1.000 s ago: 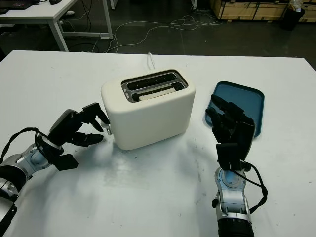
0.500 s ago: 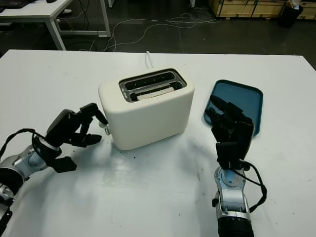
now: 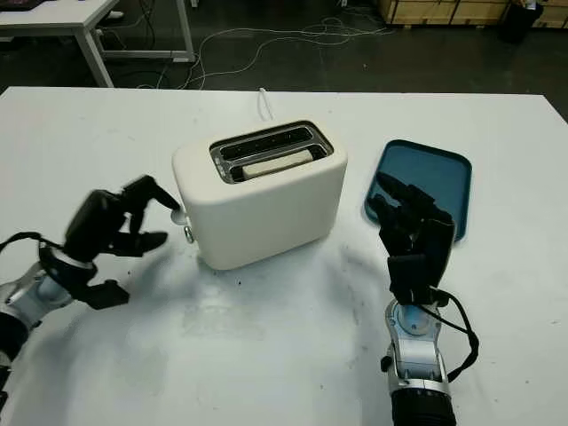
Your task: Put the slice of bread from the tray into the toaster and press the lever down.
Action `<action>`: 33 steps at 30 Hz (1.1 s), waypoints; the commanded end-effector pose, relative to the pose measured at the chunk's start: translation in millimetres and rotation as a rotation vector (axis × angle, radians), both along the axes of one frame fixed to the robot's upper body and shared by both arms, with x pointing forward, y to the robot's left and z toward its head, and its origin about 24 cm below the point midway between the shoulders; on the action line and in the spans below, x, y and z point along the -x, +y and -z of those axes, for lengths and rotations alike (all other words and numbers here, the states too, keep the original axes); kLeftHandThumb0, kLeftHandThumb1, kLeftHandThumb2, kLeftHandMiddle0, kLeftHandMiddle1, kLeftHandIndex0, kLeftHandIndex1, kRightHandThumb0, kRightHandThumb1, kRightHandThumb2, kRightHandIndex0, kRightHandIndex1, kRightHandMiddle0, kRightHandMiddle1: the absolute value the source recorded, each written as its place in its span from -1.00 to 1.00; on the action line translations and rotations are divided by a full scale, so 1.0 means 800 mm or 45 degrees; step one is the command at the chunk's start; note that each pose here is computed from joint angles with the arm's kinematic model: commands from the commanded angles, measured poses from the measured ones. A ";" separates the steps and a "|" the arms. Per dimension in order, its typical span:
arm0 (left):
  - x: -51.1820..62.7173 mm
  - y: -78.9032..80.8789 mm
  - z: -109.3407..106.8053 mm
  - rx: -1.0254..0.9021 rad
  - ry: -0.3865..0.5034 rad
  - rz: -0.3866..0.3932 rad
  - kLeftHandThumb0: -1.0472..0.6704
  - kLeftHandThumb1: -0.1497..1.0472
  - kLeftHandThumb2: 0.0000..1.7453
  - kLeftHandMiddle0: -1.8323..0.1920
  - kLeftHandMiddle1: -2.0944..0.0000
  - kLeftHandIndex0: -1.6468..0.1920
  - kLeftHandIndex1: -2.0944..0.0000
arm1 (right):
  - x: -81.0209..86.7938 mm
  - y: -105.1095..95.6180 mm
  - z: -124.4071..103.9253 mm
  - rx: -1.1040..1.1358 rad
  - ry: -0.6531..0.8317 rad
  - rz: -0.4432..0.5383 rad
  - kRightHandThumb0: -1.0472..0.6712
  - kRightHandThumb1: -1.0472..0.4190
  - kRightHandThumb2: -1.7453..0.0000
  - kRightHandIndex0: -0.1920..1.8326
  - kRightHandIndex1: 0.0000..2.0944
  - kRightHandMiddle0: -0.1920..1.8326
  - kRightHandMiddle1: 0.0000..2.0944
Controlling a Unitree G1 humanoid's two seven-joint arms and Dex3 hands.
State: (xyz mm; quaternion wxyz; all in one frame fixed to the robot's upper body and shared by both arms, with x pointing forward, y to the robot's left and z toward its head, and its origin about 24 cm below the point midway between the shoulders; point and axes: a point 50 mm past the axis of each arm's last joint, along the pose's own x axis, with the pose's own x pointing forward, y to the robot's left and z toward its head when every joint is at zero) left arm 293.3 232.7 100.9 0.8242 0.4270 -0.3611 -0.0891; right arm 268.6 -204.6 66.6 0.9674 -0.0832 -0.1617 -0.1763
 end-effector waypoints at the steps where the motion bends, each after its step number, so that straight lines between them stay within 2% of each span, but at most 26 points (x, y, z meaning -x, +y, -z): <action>1: 0.003 0.003 -0.006 -0.005 -0.041 -0.007 -0.76 0.79 -0.05 -0.22 -0.67 0.63 -0.40 | -0.001 -0.002 -0.003 0.003 -0.029 0.005 -0.61 -0.83 0.79 0.35 -1.00 0.22 -1.00; 8: 0.005 0.006 -0.018 -0.004 -0.116 -0.028 -0.74 0.79 -0.04 -0.23 -0.67 0.71 -0.44 | -0.001 -0.001 -0.003 -0.011 -0.025 0.003 -0.62 -0.83 0.79 0.34 -1.00 0.21 -1.00; 14: 0.006 0.009 -0.020 -0.022 -0.126 -0.030 -0.75 0.79 -0.05 -0.24 -0.67 0.70 -0.46 | -0.001 -0.002 -0.003 -0.009 -0.027 0.000 -0.61 -0.83 0.79 0.35 -1.00 0.22 -1.00; 20: 0.007 0.008 -0.026 -0.103 -0.144 0.043 -0.73 0.79 -0.05 -0.21 -0.67 0.67 -0.43 | -0.002 -0.002 -0.005 -0.005 -0.026 -0.003 -0.62 -0.83 0.79 0.35 -1.00 0.22 -1.00; 25: 0.007 0.008 -0.033 -0.174 -0.164 0.095 -0.72 0.79 -0.07 -0.08 -0.67 0.64 -0.33 | -0.003 -0.001 -0.005 -0.004 -0.036 -0.006 -0.61 -0.83 0.79 0.35 -1.00 0.22 -1.00; 33: -0.003 0.003 -0.030 -0.421 -0.126 0.133 -0.73 0.79 0.01 -0.14 -0.67 0.77 -0.46 | -0.004 -0.001 -0.006 0.000 -0.038 -0.004 -0.61 -0.83 0.79 0.36 -0.99 0.22 -0.99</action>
